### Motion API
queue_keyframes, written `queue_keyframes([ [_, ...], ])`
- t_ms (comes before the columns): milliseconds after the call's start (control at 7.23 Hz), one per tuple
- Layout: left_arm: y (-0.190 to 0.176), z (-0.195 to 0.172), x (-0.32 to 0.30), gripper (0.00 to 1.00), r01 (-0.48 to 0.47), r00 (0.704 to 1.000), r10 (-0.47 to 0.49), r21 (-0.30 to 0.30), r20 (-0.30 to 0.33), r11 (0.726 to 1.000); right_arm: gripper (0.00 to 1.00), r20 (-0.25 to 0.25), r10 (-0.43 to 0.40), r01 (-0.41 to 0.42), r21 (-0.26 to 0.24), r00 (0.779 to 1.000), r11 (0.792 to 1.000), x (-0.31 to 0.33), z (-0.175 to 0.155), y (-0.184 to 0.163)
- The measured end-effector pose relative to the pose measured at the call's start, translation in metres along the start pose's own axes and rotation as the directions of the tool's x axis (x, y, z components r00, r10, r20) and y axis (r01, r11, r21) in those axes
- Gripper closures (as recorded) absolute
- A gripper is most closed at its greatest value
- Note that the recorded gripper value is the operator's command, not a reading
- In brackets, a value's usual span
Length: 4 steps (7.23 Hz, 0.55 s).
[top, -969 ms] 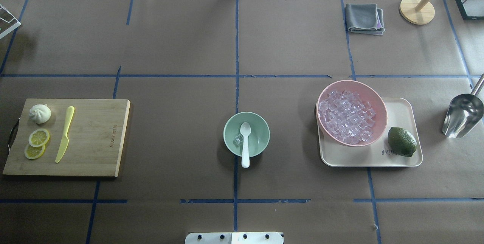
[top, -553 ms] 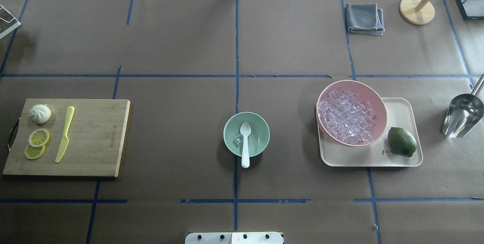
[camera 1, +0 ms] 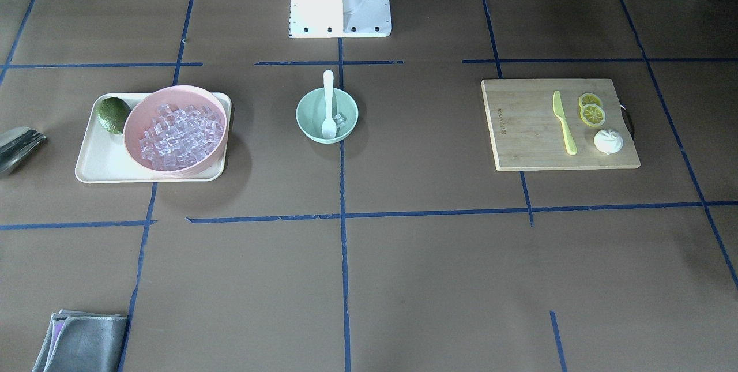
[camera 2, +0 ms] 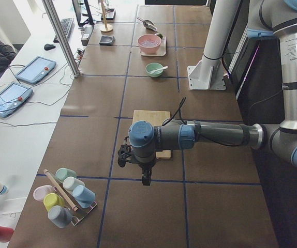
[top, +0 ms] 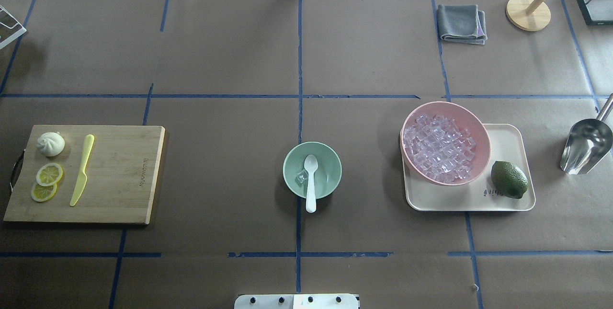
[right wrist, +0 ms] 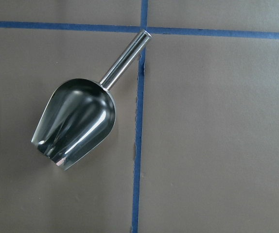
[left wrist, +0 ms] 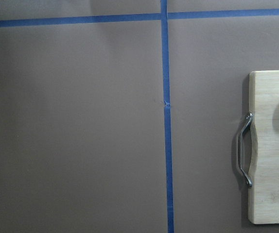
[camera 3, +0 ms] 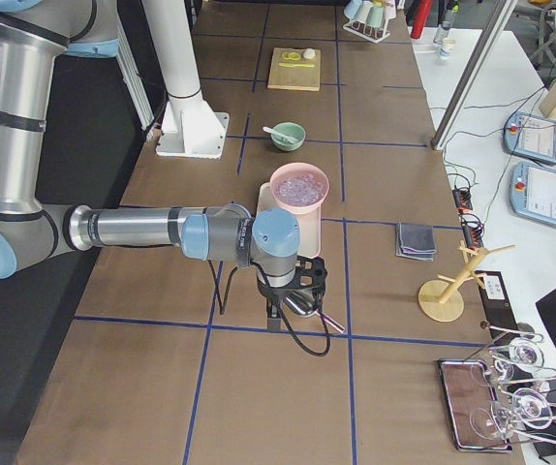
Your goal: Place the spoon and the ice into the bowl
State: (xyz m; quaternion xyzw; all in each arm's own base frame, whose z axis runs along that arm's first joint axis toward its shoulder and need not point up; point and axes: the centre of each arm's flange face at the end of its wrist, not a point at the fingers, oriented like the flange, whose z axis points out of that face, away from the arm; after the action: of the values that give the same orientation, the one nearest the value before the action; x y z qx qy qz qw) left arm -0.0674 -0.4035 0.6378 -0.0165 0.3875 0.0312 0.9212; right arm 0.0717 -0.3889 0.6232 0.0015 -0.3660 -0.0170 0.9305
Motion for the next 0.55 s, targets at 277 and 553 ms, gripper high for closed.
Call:
queue_keyframes([
  [277, -0.0002, 0.0005, 0.0, 0.0, -0.001, 1.0, 0.001, -0.001, 0.0, 1.0, 0.0, 0.0, 0.002, -0.002, -0.005, 1.0, 1.0, 0.0005, 0.002, 0.0],
  [553, -0.0007, 0.0003, 0.0004, 0.0, -0.002, 1.0, 0.002, 0.0, 0.0, 1.0, 0.0, 0.001, 0.001, 0.0, -0.009, 1.0, 1.0, 0.0004, 0.0039, -0.0001],
])
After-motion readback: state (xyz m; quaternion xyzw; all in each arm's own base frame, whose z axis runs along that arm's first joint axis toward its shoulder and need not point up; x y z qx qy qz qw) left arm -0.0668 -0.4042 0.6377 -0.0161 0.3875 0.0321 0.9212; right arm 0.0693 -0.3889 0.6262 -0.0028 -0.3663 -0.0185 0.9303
